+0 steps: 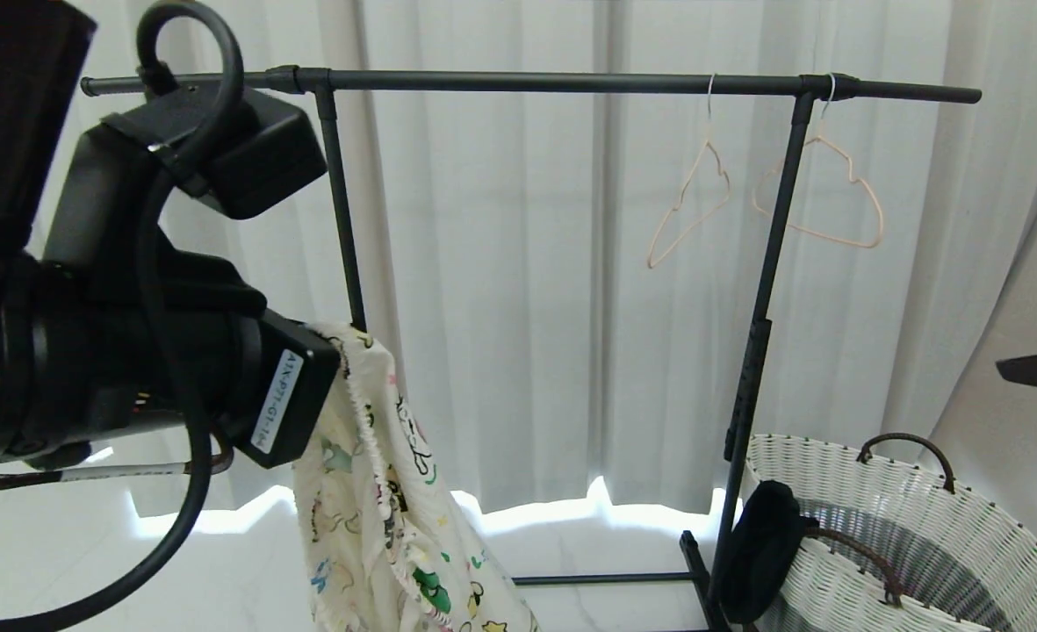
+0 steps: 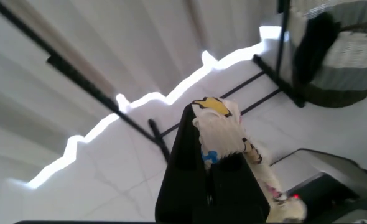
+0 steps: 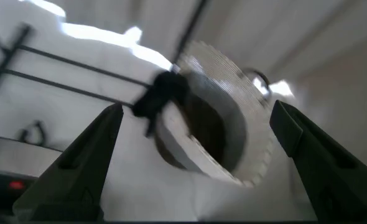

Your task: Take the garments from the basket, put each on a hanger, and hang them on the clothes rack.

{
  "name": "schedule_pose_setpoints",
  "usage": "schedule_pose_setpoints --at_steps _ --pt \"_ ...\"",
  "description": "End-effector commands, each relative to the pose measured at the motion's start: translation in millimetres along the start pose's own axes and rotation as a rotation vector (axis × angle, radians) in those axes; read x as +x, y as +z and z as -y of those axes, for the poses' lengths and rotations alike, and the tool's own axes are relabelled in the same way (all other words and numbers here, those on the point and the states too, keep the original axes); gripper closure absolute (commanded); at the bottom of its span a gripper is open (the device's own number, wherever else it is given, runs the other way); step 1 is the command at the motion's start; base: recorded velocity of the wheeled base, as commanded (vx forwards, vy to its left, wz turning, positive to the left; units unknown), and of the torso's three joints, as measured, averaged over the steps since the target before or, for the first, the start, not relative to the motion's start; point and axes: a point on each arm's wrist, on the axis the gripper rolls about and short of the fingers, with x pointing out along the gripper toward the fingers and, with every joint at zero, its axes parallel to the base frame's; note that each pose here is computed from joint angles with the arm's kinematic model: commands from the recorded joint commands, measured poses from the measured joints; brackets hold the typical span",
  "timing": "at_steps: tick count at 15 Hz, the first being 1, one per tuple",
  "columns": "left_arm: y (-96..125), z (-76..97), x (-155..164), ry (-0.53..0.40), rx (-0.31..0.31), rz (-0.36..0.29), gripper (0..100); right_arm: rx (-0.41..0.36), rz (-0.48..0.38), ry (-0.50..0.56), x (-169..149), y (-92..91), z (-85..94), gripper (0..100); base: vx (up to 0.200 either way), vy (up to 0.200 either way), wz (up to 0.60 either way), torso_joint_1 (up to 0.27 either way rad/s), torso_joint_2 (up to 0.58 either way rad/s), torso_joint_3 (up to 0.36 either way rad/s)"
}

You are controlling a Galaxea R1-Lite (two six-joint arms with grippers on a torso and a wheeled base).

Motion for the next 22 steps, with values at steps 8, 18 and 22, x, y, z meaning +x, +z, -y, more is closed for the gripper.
schedule_pose_setpoints --at_steps 8,18,22 --pt "-29.9 -25.2 -4.3 0.134 -0.007 -0.061 100 -0.009 -0.034 -0.176 13.7 -41.4 15.9 0 0.000 0.000 0.00 0.007 -0.03 -0.030" --pt "-37.5 -25.8 -3.4 0.218 0.000 -0.092 100 0.075 0.031 -0.256 39.4 -22.9 31.9 0 0.000 0.000 0.00 0.167 -0.44 -0.274" --pt "-39.1 -27.3 -4.5 0.291 0.003 -0.102 100 0.083 0.038 -0.259 47.8 -19.1 32.9 0 0.000 0.000 0.00 0.206 -0.48 -0.278"
